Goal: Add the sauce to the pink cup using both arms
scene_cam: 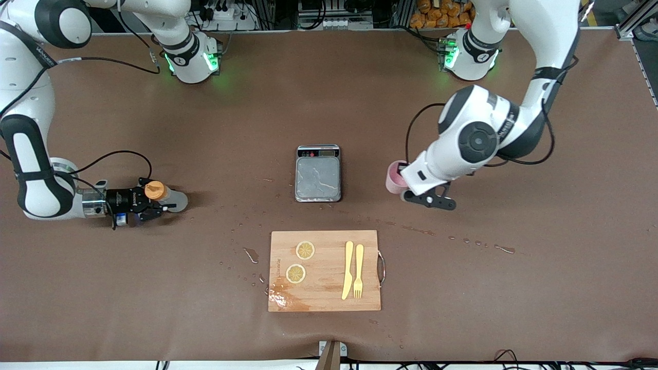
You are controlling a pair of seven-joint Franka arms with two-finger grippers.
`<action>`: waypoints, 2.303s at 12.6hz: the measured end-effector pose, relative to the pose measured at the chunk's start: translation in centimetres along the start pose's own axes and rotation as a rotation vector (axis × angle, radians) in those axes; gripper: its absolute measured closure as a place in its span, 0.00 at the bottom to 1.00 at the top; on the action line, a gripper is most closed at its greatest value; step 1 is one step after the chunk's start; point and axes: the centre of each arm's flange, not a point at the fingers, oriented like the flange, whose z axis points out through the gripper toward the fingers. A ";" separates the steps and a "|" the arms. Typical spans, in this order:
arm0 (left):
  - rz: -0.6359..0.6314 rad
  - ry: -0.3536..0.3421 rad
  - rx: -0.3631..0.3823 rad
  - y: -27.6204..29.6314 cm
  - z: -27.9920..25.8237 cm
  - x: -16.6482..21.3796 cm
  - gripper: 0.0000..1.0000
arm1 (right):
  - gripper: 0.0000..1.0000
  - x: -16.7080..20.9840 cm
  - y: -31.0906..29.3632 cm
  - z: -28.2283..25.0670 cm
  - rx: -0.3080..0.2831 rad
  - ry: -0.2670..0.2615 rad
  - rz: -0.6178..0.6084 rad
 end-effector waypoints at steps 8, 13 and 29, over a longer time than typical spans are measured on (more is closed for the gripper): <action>-0.081 -0.026 -0.038 13.7 5.8 0.2 0.96 | 0.54 -12.8 -2.8 -2.7 -0.082 0.298 0.039; -0.067 0.024 -0.093 18.9 10.1 -0.2 0.96 | 0.54 -16.5 -3.9 -1.3 -0.105 0.379 0.061; -0.067 0.071 -0.105 19.2 10.2 1.0 0.11 | 0.54 -22.0 -5.2 1.9 -0.139 0.525 0.106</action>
